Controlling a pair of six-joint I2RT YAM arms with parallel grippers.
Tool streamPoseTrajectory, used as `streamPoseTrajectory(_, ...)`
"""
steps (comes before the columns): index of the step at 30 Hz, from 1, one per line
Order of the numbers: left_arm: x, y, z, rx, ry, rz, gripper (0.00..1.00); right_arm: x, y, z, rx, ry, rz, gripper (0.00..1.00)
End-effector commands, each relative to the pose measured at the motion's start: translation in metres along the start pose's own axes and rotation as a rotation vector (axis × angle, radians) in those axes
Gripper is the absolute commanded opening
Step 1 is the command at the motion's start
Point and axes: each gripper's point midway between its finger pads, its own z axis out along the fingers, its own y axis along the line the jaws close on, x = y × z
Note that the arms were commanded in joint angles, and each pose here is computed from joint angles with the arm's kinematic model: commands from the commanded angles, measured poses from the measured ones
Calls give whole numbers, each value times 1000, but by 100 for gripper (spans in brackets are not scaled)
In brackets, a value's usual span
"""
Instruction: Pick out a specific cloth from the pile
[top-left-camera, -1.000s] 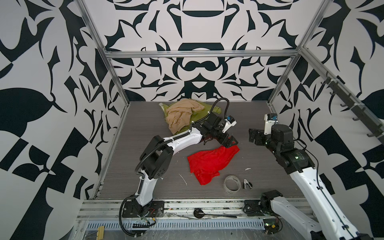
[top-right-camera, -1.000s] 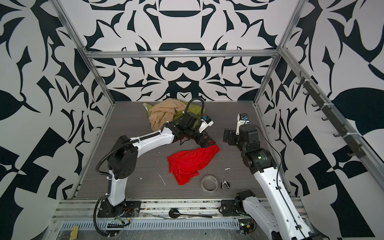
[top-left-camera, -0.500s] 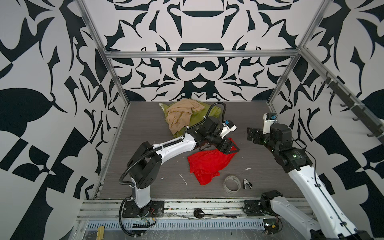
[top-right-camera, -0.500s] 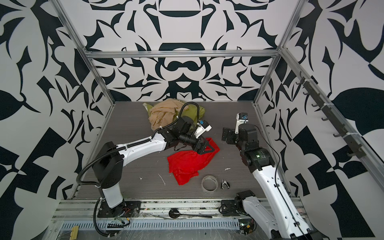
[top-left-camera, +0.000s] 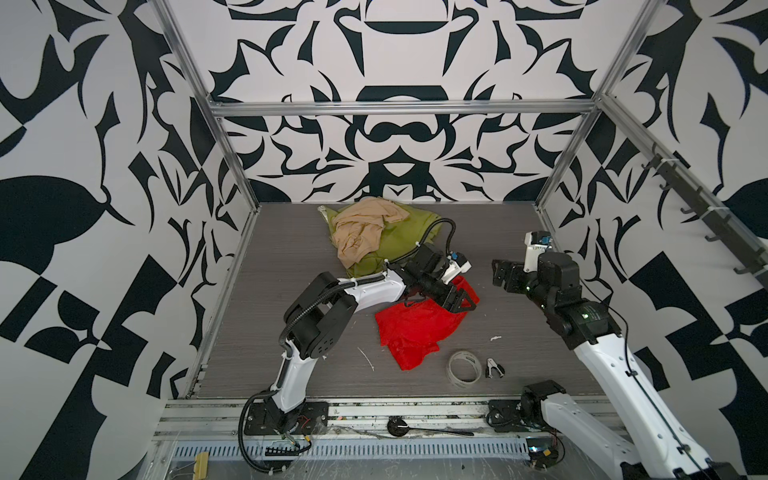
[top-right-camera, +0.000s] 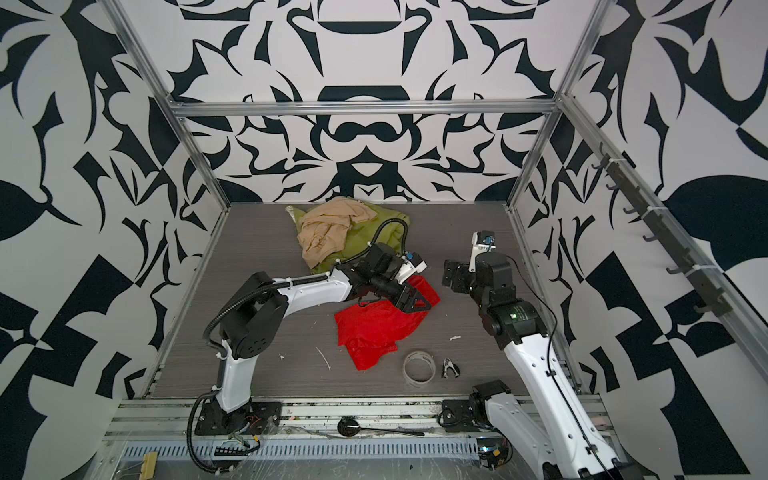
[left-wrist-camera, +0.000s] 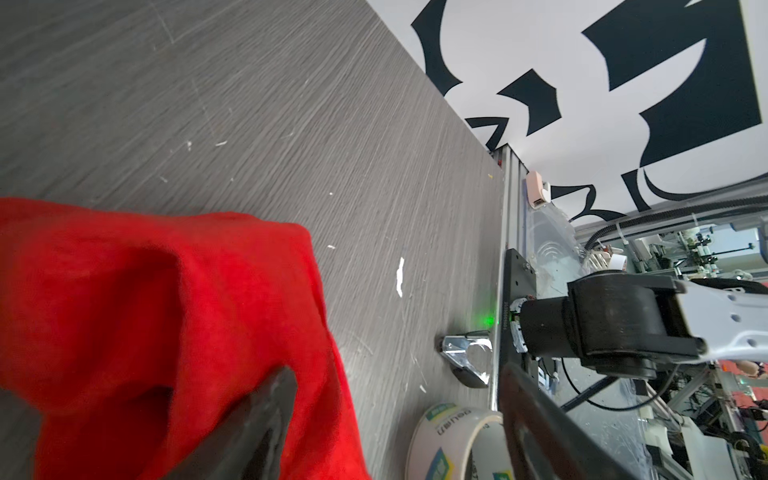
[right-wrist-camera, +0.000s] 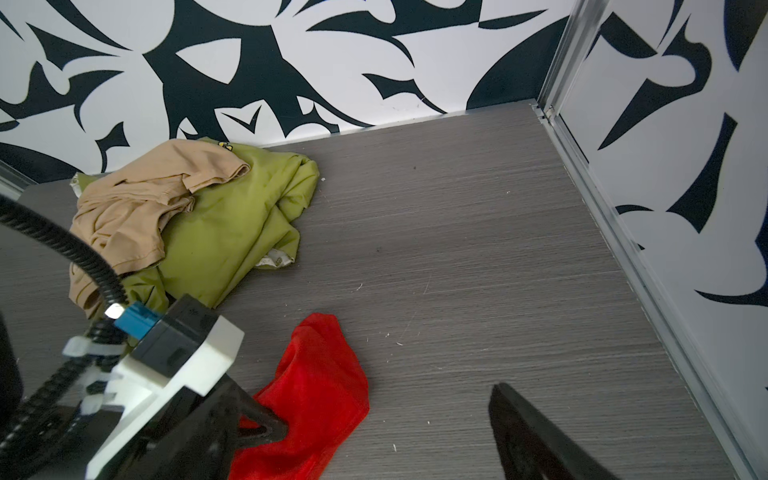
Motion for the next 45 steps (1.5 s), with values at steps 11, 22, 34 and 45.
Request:
streamPoseTrajectory(11,-12,19,3,25,-55,-35,80,15,-11,9,24,-53,-50,96)
streamPoseTrajectory(22,-51,-27,-50,4,-211,42,84,59,-44,40,113,-309,-133,95)
streamPoseTrajectory(34,-15,18,-178,-651,-443,73,99,84,-44,97,138,-299,-291,90)
streamPoseTrajectory(45,102,131,-359,-1260,-469,105,98,88,-72,137,341,-304,-241,100)
